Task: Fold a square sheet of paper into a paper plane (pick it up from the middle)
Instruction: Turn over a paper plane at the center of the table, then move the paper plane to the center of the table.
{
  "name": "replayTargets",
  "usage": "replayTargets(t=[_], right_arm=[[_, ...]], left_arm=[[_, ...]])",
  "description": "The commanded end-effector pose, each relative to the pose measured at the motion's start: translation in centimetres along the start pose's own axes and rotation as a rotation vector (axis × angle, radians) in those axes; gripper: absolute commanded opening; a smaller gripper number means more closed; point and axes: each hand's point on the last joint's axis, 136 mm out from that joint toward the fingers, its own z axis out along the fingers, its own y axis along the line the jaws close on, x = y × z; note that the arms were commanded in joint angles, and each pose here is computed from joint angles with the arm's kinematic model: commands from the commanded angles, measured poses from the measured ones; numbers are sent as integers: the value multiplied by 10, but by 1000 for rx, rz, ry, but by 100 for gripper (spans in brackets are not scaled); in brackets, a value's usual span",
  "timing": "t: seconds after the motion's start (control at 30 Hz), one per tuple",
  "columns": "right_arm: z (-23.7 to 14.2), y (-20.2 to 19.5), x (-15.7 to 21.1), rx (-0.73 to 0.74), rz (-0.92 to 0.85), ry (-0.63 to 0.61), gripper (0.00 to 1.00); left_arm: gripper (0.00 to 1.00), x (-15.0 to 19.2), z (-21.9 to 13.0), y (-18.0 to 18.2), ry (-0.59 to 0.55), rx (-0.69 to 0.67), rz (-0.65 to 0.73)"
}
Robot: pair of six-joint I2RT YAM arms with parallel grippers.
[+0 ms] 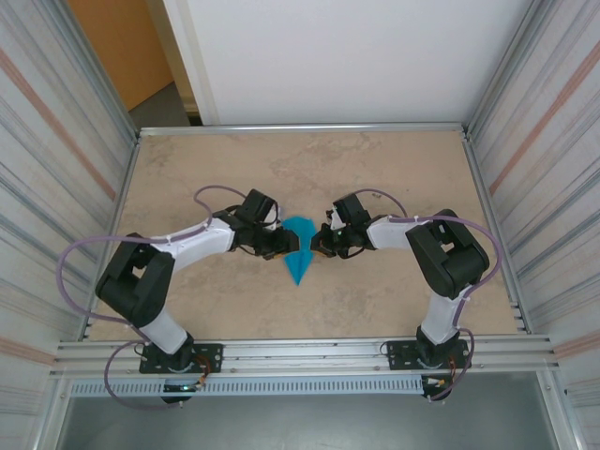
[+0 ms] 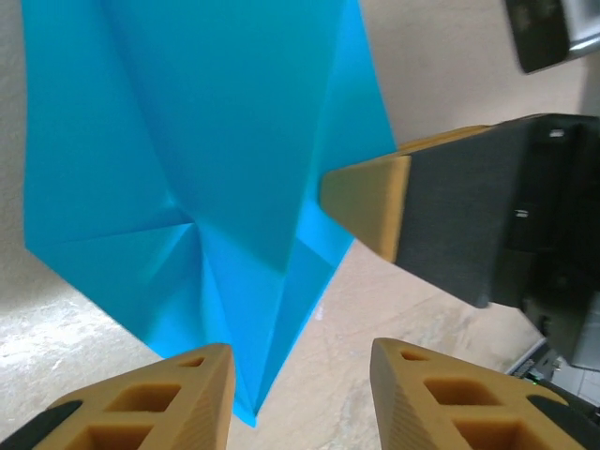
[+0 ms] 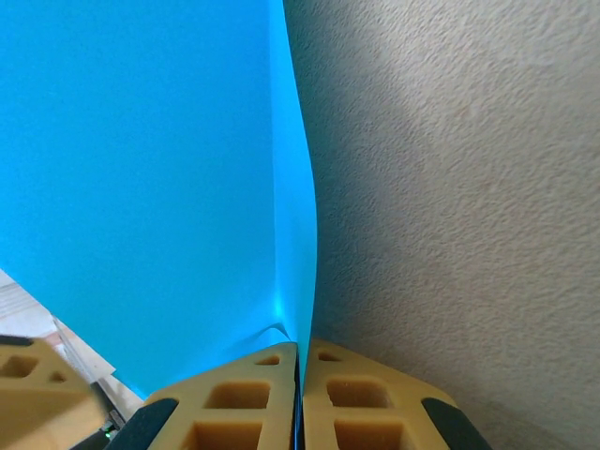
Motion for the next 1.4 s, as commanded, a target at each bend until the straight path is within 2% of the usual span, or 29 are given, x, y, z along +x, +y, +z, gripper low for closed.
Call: replayTargets(t=[0.0, 0.2, 0.43, 0.67, 0.87, 1.37], right_arm=[[-6, 19, -3, -41, -24, -6, 9], [-6, 19, -2, -39, -23, -5, 9], [-6, 19, -2, -36, -24, -5, 9], [-7, 23, -4, -47, -27, -5, 8], [-9, 26, -4, -58, -28, -4, 8], [-8, 25, -2, -60, -23, -4, 8]], left_arm=[[45, -3, 1, 8, -1, -53, -14], [51, -4, 11, 8, 20, -45, 4], [40, -5, 18, -2, 44, 8, 8], [46, 9, 25, -10, 83, 17, 41], [46, 14, 31, -6, 92, -55, 46], [36, 19, 41, 7, 110, -217, 24]])
